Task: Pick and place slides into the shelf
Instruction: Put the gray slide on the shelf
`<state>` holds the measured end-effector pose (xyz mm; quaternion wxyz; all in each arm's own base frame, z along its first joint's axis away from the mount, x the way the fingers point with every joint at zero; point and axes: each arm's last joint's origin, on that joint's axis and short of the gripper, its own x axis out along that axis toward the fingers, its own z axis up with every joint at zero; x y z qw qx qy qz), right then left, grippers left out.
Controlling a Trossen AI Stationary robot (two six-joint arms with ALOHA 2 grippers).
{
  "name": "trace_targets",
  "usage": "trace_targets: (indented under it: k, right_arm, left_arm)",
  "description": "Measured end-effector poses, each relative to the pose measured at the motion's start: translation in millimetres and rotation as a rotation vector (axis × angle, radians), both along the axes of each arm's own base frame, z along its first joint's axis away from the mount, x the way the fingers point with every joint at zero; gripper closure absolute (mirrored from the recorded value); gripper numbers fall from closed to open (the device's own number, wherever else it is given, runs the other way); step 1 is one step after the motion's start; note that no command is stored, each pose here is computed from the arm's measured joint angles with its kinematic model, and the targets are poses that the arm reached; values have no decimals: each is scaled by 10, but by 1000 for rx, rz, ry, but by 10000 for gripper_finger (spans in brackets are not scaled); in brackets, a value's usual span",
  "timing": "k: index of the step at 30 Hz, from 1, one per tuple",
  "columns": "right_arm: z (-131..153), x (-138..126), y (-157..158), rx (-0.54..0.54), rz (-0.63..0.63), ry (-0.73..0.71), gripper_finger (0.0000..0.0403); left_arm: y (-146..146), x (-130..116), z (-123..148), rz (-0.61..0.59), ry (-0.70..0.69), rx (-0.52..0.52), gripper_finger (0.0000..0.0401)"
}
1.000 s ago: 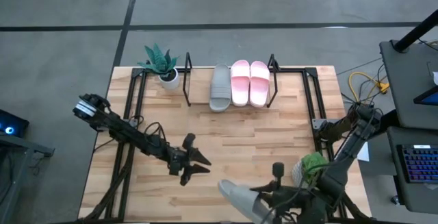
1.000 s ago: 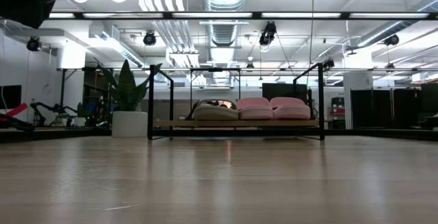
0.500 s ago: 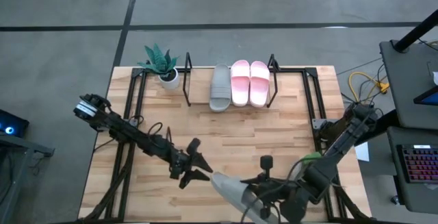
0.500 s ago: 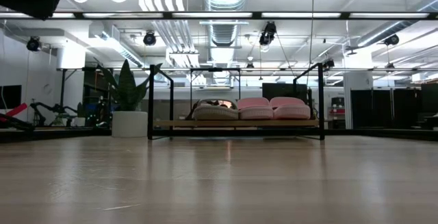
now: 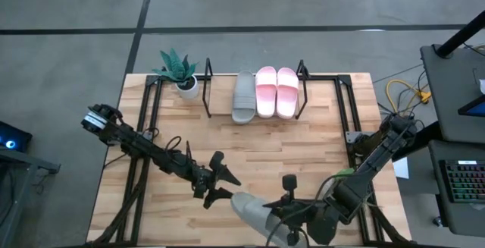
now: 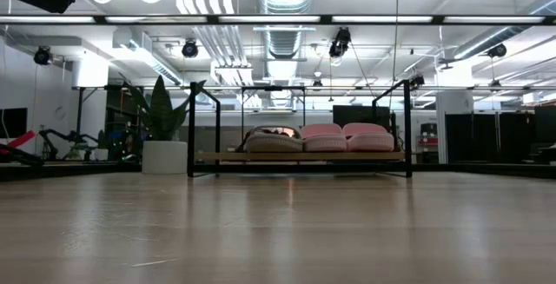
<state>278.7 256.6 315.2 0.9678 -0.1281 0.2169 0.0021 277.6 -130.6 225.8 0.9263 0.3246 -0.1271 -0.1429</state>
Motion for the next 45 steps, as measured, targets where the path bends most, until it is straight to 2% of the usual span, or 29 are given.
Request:
trace_targets:
  k: [6,13,32,37,43,45]
  right_arm:
    - [0,1,5,-18,13,0,394]
    - [-1,19,-15,-36,15,3,394]
    - [17,221,-236,-76,-37,-9,394]
    - [32,286,-271,-68,-18,-22,394]
    - [41,296,-266,-87,3,-29,392]
    - [41,296,-265,-87,3,-29,387]
  left_arm:
    - [-8,-3,7,-46,12,-45,183]
    - [-59,-13,38,-229,18,-70,183]
    - [-65,11,25,-216,55,-58,192]
    - [-62,14,17,-209,53,-35,244]
    - [-60,15,5,-198,39,17,369]
    - [-57,12,-2,-189,39,21,385]
